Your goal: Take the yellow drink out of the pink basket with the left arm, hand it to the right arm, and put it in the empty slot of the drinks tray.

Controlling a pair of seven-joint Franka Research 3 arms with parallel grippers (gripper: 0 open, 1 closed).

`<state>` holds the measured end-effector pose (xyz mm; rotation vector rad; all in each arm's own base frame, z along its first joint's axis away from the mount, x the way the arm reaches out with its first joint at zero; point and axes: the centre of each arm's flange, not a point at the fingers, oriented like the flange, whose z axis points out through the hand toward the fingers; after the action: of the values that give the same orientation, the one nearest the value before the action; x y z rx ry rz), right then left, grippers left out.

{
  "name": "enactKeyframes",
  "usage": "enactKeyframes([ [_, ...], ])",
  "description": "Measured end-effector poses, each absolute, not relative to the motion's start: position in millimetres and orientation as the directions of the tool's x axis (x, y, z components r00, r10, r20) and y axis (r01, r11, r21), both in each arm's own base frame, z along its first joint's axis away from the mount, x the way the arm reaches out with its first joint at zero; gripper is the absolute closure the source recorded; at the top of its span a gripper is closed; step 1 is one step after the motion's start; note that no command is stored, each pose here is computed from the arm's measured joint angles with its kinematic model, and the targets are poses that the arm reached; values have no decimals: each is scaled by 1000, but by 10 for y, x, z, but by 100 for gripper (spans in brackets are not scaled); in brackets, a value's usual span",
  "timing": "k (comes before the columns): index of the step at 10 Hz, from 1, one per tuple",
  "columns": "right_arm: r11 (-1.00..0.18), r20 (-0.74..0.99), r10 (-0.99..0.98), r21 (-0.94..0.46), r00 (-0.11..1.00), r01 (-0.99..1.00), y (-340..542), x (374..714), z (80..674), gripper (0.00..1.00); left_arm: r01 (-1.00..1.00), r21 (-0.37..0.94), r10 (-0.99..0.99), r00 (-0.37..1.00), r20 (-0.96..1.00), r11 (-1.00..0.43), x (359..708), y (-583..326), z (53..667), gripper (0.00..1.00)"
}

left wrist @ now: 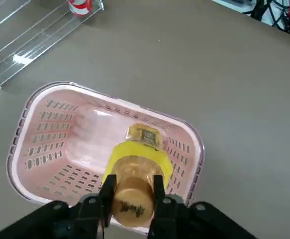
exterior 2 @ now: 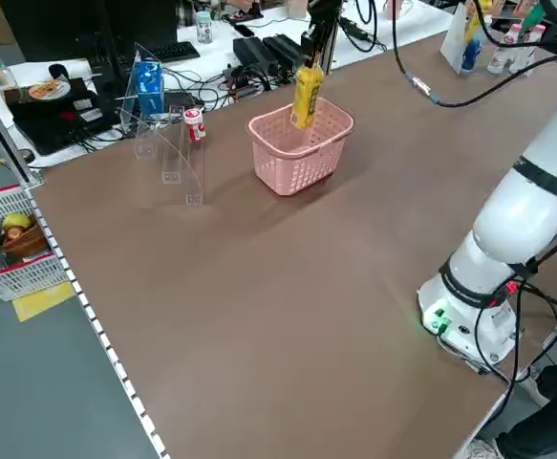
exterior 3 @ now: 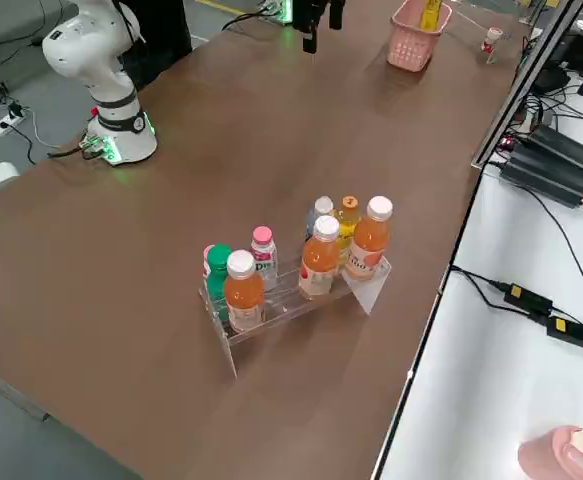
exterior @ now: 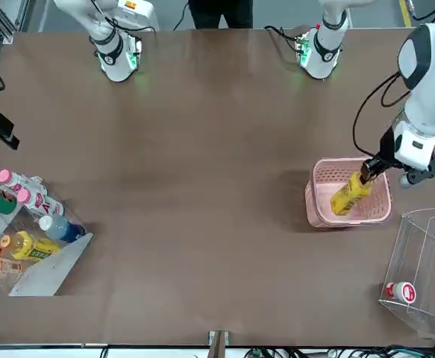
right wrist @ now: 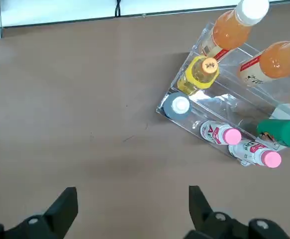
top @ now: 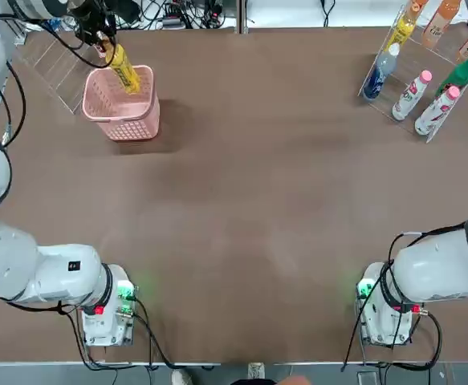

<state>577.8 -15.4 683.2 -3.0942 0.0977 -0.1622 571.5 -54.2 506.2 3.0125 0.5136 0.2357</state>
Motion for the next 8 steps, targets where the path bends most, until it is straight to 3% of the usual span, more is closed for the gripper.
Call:
enactKeyframes([
  [8,-997,103,-65,-45,993,-61,-154,5778,6832,1,303,108,313,945,92,-947,5637,-701,5742,66],
])
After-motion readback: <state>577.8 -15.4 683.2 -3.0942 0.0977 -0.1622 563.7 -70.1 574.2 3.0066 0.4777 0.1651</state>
